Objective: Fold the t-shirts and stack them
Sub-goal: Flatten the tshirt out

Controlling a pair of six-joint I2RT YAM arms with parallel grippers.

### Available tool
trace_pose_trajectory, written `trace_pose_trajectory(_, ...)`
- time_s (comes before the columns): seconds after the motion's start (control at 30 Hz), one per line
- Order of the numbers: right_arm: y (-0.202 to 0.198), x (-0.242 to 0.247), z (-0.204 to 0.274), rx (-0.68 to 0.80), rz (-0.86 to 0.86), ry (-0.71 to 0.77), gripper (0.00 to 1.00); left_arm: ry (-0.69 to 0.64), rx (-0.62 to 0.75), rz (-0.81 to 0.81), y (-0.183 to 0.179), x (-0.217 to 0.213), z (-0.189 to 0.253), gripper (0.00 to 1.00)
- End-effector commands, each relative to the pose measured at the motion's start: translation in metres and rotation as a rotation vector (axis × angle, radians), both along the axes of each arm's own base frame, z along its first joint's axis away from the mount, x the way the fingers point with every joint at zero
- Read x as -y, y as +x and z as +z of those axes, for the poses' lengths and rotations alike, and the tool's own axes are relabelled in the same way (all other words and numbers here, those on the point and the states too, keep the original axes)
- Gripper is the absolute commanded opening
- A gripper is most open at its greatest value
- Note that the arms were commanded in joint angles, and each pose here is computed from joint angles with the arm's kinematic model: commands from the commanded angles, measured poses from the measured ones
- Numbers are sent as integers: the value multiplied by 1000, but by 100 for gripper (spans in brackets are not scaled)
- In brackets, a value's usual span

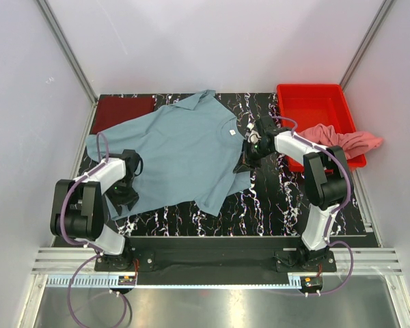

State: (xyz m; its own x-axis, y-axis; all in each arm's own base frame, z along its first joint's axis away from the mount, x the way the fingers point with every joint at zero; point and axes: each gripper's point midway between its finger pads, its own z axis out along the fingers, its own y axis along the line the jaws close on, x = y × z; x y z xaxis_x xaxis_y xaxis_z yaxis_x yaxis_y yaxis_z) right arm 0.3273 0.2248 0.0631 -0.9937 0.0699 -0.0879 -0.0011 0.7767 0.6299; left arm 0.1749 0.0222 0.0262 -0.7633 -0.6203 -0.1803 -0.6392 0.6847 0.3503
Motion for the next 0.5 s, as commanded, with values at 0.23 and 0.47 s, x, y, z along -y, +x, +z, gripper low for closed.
trace_pose_trajectory(0.23,8,-2,16,46,0,43,0,30,26,26,6,-13,-7,36)
trace_pose_trajectory(0.47,10,0,16,55,3,29,0,9,34,13,9,-11,-5,15)
